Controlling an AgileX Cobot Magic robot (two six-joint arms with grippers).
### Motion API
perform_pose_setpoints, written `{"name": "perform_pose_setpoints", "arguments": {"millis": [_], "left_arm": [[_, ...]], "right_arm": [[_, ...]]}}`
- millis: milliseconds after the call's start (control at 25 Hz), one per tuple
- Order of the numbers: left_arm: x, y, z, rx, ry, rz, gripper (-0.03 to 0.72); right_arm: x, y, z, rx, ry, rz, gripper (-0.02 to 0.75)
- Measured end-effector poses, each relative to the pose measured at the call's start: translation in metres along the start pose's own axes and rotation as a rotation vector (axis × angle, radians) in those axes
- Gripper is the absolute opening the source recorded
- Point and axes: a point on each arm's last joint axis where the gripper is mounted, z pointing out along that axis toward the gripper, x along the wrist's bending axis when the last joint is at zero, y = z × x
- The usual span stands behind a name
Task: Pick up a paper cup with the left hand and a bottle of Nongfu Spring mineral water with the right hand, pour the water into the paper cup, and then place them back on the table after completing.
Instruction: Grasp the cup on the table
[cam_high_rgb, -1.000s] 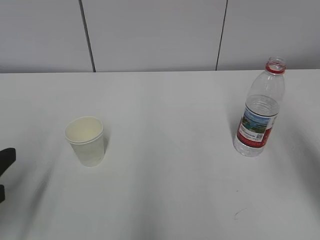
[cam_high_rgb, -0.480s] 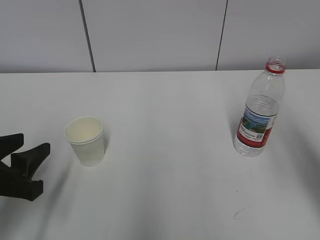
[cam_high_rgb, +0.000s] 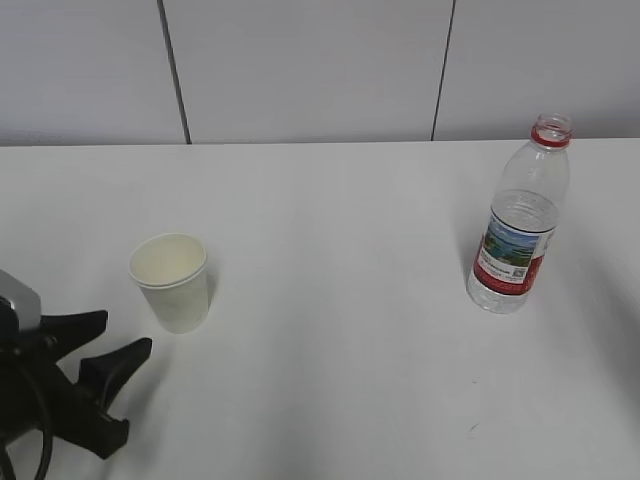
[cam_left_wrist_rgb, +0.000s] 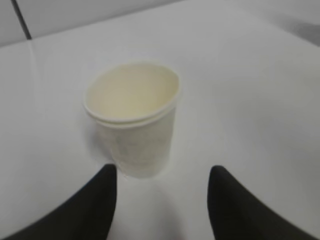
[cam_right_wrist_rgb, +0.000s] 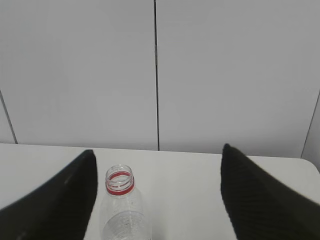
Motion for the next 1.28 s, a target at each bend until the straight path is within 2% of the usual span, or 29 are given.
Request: {"name": "perform_pose_setpoints", "arguments": {"millis": [160, 520, 640, 800, 880, 1280], "left_arm": [[-0.002, -0.013, 0.004, 0.069, -0.019, -0.004, 0.373], [-0.001, -0.014, 0.006, 0.074, -0.006, -0.010, 0.375], [0.001, -0.011, 0.015, 0.057, -0.003, -0.009, 0.410], [0.003, -0.010, 0.033, 0.050, 0.005, -0.024, 0.535], [0.005, -0.011, 0.043, 0.053, 0.018, -0.037, 0.573], [0.018, -0.015, 0.095, 0.032, 0.101, -0.096, 0.589]], "right_arm": [[0.000, 0.001, 0.000, -0.006, -0.001, 0.000, 0.568], [0.000, 0.002, 0.000, -0.017, -0.002, -0.002, 0.568], [0.000, 0.002, 0.000, -0.018, -0.002, -0.002, 0.568], [0.000, 0.002, 0.000, -0.018, -0.002, -0.002, 0.568], [0.000, 0.002, 0.000, -0.020, -0.002, -0.002, 0.568], [-0.001, 0.005, 0.000, -0.057, -0.006, -0.002, 0.568]]}}
